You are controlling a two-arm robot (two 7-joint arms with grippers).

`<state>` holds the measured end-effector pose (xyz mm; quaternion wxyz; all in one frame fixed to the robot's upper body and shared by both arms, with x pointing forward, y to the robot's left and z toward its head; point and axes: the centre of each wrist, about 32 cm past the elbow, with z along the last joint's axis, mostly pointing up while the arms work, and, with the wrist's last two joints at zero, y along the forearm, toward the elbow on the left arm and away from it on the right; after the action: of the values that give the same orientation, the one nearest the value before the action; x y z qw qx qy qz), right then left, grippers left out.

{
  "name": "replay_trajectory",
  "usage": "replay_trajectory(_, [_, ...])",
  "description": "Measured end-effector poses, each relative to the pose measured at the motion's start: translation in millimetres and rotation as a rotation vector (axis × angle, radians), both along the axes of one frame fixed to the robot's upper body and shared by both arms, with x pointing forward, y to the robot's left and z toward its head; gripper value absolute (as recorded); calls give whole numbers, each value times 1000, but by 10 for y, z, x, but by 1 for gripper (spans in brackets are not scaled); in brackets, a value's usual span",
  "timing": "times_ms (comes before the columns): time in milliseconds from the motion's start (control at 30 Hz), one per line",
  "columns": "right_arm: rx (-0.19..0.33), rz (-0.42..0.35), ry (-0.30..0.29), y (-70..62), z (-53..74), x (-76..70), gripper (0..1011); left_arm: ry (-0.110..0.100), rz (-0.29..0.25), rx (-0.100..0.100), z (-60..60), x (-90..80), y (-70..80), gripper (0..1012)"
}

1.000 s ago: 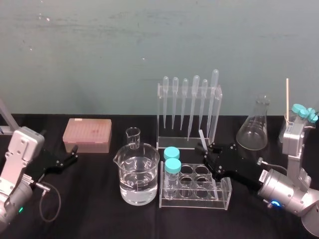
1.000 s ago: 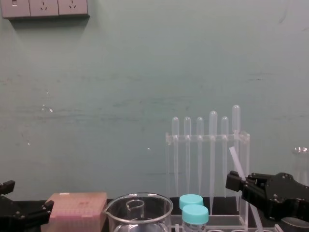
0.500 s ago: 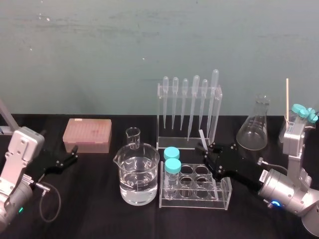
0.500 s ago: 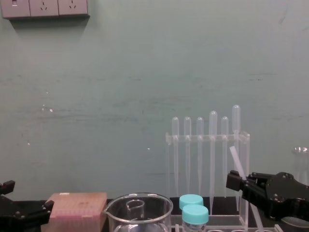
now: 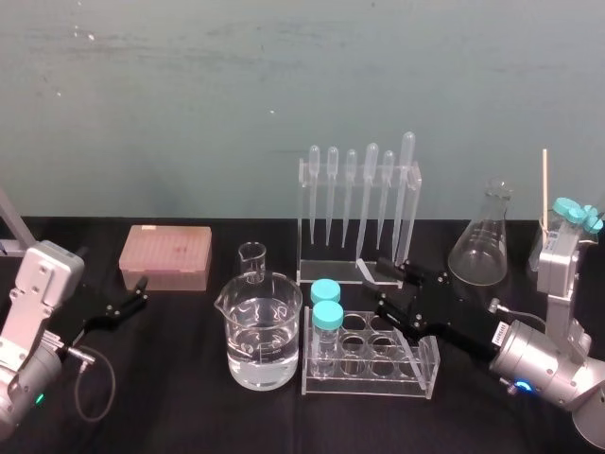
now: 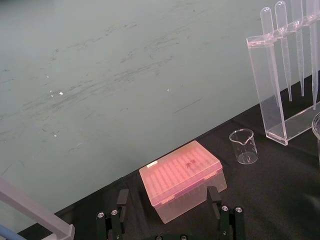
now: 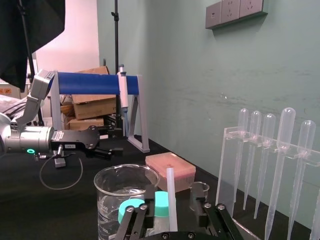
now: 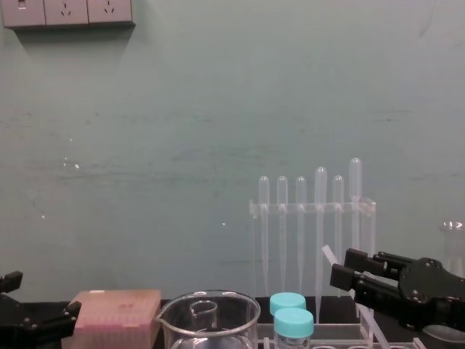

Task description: Pick up the stirring rod with one hand, then place it down.

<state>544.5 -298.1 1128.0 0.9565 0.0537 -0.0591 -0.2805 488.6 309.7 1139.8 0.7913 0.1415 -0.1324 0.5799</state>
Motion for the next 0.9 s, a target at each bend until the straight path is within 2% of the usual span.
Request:
replay_trajectory(300, [1, 1, 0, 0, 1, 0, 723, 0, 0, 0, 0, 0, 0, 1000])
replay_trajectory(333, [1, 0, 0, 0, 0, 0, 781, 0, 0, 0, 0, 0, 0, 1000])
replay_trajectory(467, [1, 1, 0, 0, 0, 0, 865, 0, 0, 0, 0, 0, 0, 1000])
replay_trajectory(500, [1, 1, 0, 0, 0, 0, 935, 0, 0, 0, 0, 0, 0, 1000])
replay_trajectory(700, [3, 3, -22, 13, 42, 10, 1003, 0, 0, 0, 0, 0, 0, 1000])
replay_trajectory(867, [48, -27, -117, 26, 193, 33, 1003, 0, 0, 0, 0, 0, 0, 1000])
replay_trajectory(900, [60, -47, -151, 23, 243, 29, 1003, 0, 0, 0, 0, 0, 0, 1000])
